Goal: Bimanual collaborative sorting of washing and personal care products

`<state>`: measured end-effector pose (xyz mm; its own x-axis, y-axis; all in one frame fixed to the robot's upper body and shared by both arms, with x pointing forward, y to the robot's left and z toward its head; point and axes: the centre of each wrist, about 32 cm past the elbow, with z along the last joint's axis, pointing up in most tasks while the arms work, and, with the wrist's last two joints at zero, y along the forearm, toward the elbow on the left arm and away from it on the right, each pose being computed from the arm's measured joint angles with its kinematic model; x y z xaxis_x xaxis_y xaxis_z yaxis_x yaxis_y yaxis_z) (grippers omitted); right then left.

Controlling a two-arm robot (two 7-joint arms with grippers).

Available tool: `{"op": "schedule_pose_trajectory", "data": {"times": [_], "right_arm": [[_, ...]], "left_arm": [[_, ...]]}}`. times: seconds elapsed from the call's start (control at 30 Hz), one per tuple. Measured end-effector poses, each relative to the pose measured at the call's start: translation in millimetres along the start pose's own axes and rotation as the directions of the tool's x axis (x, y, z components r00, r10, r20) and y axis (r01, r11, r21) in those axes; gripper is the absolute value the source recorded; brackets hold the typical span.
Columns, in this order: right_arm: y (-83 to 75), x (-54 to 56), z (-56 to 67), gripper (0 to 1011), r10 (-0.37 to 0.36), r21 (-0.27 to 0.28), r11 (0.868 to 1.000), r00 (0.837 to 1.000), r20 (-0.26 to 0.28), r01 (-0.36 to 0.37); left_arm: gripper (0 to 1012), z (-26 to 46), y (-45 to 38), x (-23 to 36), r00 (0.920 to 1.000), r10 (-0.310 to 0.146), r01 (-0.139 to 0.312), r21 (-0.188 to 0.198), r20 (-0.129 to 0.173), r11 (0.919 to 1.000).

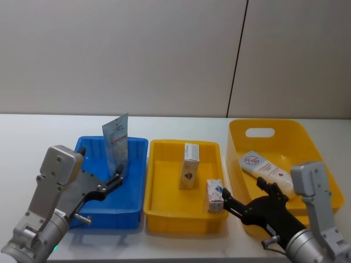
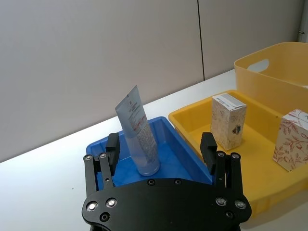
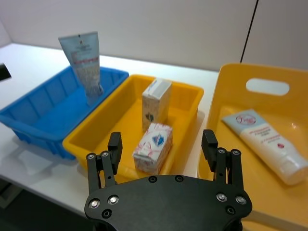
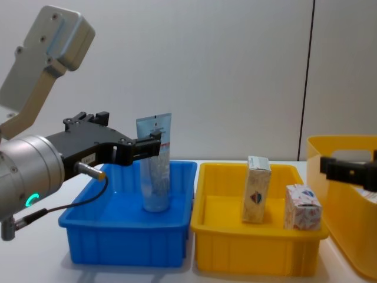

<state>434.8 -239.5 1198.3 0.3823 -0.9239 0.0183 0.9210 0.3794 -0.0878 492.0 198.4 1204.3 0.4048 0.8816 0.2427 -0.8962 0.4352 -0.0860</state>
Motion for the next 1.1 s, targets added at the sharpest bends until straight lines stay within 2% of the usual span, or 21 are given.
{"op": "schedule_pose_trajectory", "data": {"times": [0.33, 0.5, 1.1], "right_arm": [[6.8, -10.4, 0.2, 1003, -0.006, -0.100, 0.995, 1.000, 0.007, 0.007], [11.3, -15.6, -1.2, 1004, -0.007, -0.127, 0.992, 1.000, 0.009, 0.008], [29.4, -35.5, -6.9, 1003, -0.026, -0.177, 0.984, 1.000, 0.017, 0.029]], "left_arm": [[1001, 0.1, 0.0, 0.0, 1.0000, 0.001, -0.001, 0.000, 0.000, 1.0000], [1001, 0.1, 0.0, 0.0, 1.0000, 0.001, -0.001, -0.001, 0.000, 1.0000], [1001, 0.1, 0.0, 0.0, 1.0000, 0.001, -0.001, 0.000, 0.000, 1.0000]]}}
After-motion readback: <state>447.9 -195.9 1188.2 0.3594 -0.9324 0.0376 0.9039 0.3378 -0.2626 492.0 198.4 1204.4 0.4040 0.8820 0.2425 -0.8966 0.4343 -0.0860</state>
